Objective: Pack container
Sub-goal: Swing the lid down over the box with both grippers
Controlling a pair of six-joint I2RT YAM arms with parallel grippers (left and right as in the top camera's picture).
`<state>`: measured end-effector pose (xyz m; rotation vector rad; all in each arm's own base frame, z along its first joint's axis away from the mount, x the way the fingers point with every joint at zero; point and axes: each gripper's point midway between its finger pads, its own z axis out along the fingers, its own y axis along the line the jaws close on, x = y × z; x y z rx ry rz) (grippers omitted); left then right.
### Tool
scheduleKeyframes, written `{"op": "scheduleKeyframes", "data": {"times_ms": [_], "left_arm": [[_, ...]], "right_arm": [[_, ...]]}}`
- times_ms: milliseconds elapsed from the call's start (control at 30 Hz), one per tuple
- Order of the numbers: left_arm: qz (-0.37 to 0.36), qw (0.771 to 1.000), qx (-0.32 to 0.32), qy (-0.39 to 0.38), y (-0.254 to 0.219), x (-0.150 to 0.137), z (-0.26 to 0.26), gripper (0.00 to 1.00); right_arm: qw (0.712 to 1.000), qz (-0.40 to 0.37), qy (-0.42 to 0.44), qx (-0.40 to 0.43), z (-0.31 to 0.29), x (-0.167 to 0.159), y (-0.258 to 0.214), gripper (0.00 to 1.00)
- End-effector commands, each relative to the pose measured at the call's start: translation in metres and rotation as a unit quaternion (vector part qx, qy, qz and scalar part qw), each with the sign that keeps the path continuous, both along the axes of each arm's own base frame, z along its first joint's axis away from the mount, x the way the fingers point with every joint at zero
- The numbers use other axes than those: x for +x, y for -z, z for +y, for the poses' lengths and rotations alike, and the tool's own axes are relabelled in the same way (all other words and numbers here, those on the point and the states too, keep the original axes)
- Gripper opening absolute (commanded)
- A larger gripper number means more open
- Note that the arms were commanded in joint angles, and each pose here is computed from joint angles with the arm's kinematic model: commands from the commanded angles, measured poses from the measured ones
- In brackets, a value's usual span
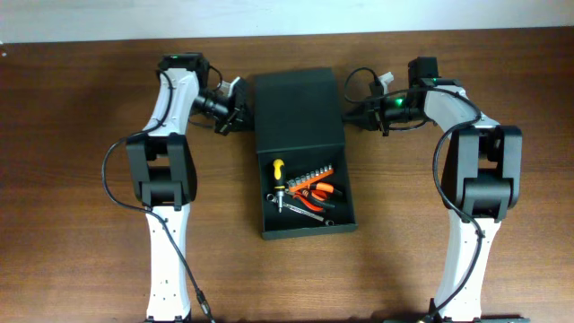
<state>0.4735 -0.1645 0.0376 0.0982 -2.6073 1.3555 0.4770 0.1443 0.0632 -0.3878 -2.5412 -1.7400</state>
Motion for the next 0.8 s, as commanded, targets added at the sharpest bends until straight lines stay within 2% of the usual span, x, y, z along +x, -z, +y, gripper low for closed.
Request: {"op": "scheduleKeyframes", "data": {"times_ms": [0, 133, 300, 567, 767], "left_arm": [[0.016, 0.999, -0.029, -0.018, 0.001, 0.003, 0.003, 0.02], [0.007, 0.999, -0.042, -0.015, -0.002, 0.004, 0.001, 0.02], [-0.046, 0.992, -0.12, 0.003, -0.024, 0.006, -0.009, 0.02], [-0.035, 0.988, -0.144, 0.034, -0.037, -0.02, -0.01, 0.02], [-0.058, 0.983, -0.171, 0.023, -0.066, -0.015, -0.014, 0.02]], "right_arm": [[0.999, -0.018, -0.01, 0.031, 0.006, 0.004, -0.017, 0.04], [0.999, -0.019, -0.012, 0.038, 0.006, 0.004, -0.019, 0.04], [0.998, -0.023, -0.018, 0.064, 0.009, 0.003, -0.029, 0.04], [0.992, -0.045, -0.032, 0.111, 0.012, 0.006, -0.064, 0.04], [0.993, -0.031, -0.031, 0.111, 0.012, -0.003, -0.085, 0.04]]}}
